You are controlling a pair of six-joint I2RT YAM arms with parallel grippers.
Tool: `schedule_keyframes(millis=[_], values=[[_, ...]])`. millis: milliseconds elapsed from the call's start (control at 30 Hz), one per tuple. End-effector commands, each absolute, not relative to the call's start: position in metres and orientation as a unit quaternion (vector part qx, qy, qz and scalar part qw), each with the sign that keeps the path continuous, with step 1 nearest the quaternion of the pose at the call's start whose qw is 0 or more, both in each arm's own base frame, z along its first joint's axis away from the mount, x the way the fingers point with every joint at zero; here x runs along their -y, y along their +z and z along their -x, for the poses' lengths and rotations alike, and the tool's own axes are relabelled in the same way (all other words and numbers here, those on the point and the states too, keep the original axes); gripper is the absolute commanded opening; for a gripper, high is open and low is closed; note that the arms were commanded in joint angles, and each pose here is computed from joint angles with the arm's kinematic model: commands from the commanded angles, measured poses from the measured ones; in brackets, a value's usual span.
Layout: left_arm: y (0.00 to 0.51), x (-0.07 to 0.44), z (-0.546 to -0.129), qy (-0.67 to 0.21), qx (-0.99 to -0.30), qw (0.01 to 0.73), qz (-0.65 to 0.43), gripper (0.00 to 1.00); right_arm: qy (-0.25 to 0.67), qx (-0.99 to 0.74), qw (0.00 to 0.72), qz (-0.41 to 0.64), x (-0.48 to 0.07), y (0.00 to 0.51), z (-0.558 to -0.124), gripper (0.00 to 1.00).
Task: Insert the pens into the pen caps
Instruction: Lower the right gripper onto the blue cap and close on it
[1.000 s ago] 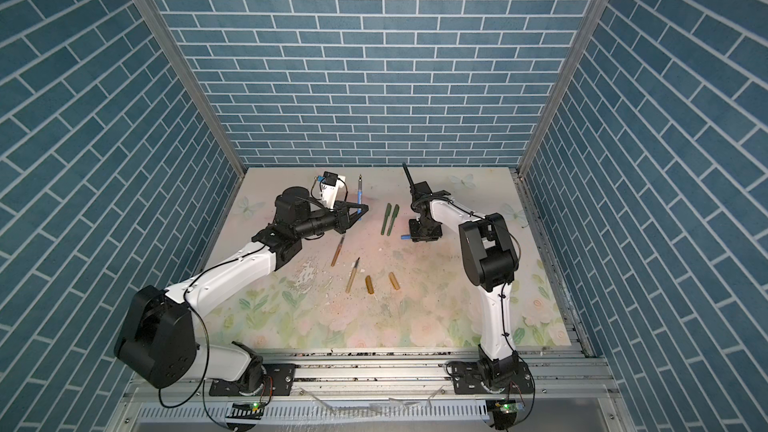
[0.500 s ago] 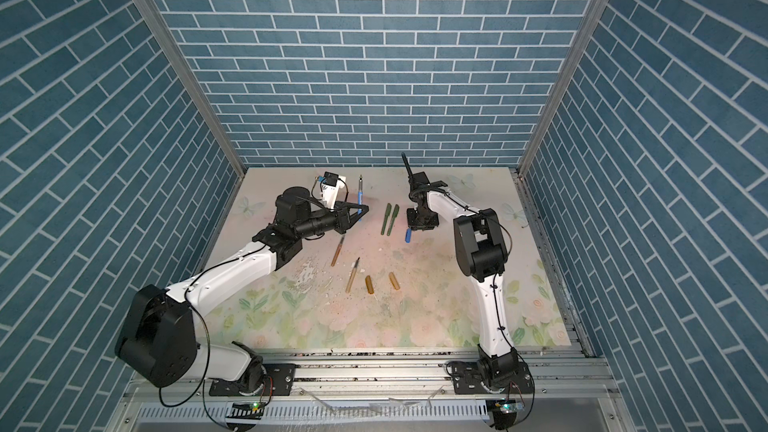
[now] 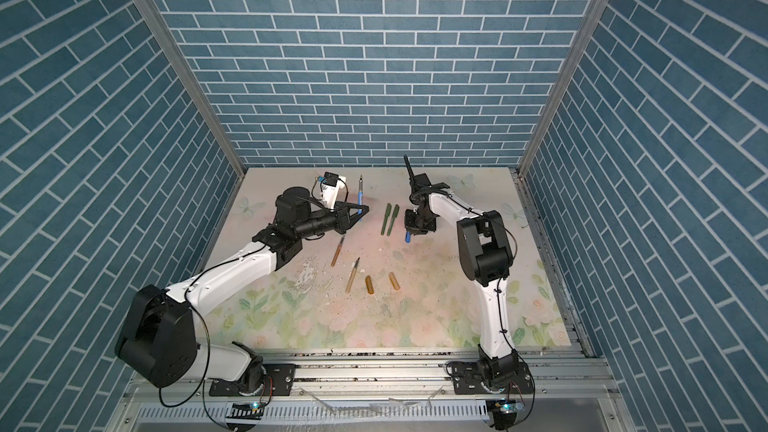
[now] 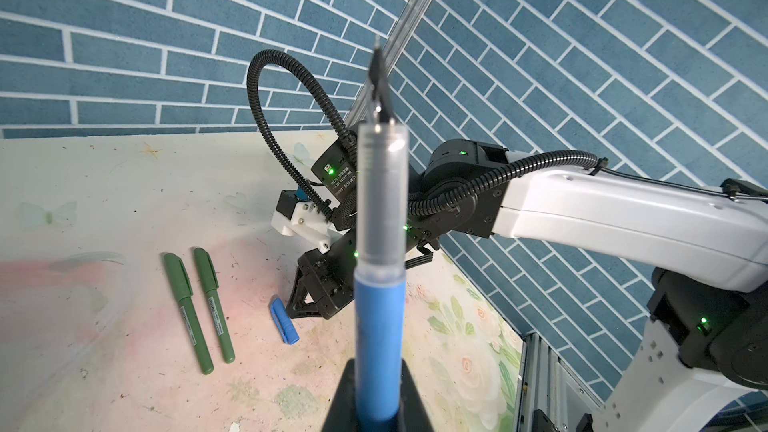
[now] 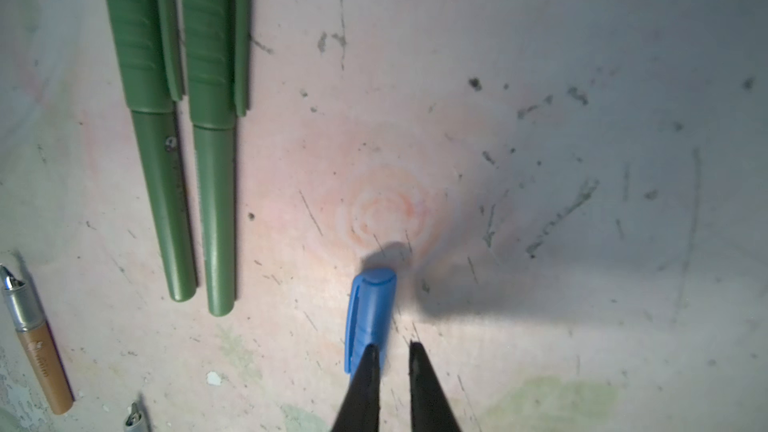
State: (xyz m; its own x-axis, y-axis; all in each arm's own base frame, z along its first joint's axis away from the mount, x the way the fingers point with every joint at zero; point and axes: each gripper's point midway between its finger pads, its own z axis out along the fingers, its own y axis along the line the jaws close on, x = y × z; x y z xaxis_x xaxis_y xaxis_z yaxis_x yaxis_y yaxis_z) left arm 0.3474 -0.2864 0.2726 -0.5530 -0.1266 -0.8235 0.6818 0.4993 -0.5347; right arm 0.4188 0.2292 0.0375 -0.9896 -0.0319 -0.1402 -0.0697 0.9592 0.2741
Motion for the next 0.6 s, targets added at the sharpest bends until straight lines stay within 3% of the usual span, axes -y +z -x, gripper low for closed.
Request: schedule_keyframes(millis=[0,567], values=[[0.283,0.291,-0.347,-0.473,-0.738,0.440,-0.193,0.00,0.147,-0.987,0.063,0.011,-0.233,0.045,-0.415,0.22],[0.283,0.292,-0.347,-0.476,-0.737,0.439,-0.194,0.00,0.093,-0.994,0.050,0.031,-0.234,0.023,-0.412,0.20]])
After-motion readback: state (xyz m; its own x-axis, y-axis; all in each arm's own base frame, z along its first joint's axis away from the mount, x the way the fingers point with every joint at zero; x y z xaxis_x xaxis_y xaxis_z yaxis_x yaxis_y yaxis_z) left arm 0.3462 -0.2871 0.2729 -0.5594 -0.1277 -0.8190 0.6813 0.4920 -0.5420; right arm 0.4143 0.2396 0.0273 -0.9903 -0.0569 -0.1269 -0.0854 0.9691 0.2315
